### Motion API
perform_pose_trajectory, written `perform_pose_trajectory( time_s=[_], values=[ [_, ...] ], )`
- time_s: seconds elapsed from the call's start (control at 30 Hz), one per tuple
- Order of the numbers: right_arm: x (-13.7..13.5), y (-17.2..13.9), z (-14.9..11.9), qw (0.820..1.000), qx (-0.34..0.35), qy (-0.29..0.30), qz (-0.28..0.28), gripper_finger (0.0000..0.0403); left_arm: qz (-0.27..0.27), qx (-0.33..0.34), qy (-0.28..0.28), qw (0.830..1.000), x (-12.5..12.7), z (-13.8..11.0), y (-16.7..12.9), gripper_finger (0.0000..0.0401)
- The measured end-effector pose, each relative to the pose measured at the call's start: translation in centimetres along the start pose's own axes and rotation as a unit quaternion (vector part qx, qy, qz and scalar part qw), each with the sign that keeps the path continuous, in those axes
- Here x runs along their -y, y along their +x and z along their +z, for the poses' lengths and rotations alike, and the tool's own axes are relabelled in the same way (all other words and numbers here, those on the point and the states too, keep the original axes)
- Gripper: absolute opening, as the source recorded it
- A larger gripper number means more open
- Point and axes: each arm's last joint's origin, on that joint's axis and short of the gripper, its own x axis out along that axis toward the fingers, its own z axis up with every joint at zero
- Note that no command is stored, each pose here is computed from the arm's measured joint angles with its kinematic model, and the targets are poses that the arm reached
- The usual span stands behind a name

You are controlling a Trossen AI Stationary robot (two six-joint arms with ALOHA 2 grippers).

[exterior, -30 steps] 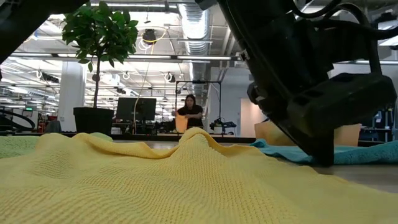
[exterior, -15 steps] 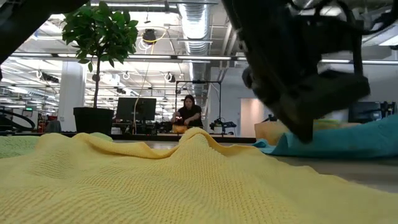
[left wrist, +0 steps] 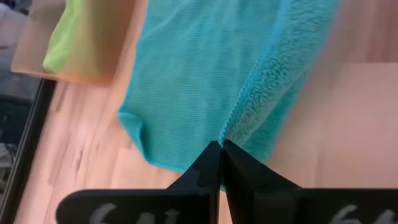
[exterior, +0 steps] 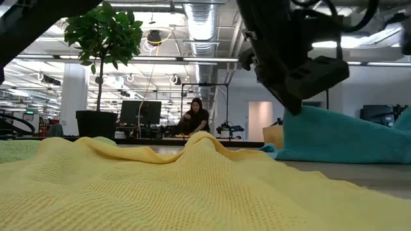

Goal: Fold microfiber towels
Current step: Fold the blue microfiber towel

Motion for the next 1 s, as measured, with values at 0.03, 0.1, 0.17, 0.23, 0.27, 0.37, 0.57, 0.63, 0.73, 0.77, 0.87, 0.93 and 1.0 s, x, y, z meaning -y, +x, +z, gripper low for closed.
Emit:
perform_pose_trajectory(
  time_s=[0.03,0.1,0.17,0.23,0.27,0.37,0.57,0.63,0.73,0.77,0.87,0.93,1.0],
  values=[
    [0.0,0.2,0.5,1.0,-0.001,0.001,-0.003,0.0011,0.002,-0.002,-0.005,1.0,-0.4,0.1,0.3,0.0],
    [0.2,0.6,1.4,1.0,-0.002,0.003,-0.009,0.001,0.007,-0.007,-0.019,1.0,-1.1,0.2,0.9,0.0],
    [0.3,1.0,2.4,1.0,0.0,0.008,-0.016,0.0009,0.013,-0.012,-0.029,0.999,-1.8,0.2,1.4,0.0],
    [0.6,1.7,3.3,1.0,-0.002,0.013,-0.026,0.0009,0.02,-0.02,-0.034,0.999,-2.6,0.2,2.0,0.0],
    [0.7,2.1,3.7,0.999,-0.005,0.014,-0.033,0.001,0.023,-0.027,-0.037,0.999,-2.9,0.1,2.2,0.0],
    [1.2,3.7,4.4,0.998,-0.026,0.022,-0.058,0.001,0.034,-0.046,-0.046,0.997,-3.9,-0.2,2.9,0.0],
    [2.3,6.9,4.7,0.991,-0.07,0.029,-0.113,0.001,0.078,-0.056,-0.052,0.994,-5.7,-0.2,4.0,0.0],
    [2.6,7.7,4.7,0.988,-0.078,0.03,-0.127,0.0011,0.08,-0.058,-0.049,0.994,-6.3,-0.2,4.4,0.0],
    [2.8,8.3,5.1,0.988,-0.069,0.039,-0.132,0.001,0.075,-0.066,-0.057,0.993,-7.3,-0.2,5.1,0.0],
    [3.0,8.5,5.2,0.987,-0.069,0.04,-0.136,0.0009,0.072,-0.07,-0.063,0.993,-7.6,-0.2,5.3,0.0],
    [3.2,8.9,5.7,0.986,-0.071,0.047,-0.142,0.001,0.055,-0.079,-0.077,0.992,-8.4,-0.3,6.0,0.0],
    [3.4,9.1,5.9,0.985,-0.076,0.051,-0.145,0.0016,0.035,-0.086,-0.083,0.992,-8.8,-0.3,6.3,0.0002],
    [3.5,9.3,6.1,0.985,-0.084,0.048,-0.145,0.0026,0.019,-0.091,-0.087,0.992,-9.0,-0.4,6.5,0.0005]
  ],
)
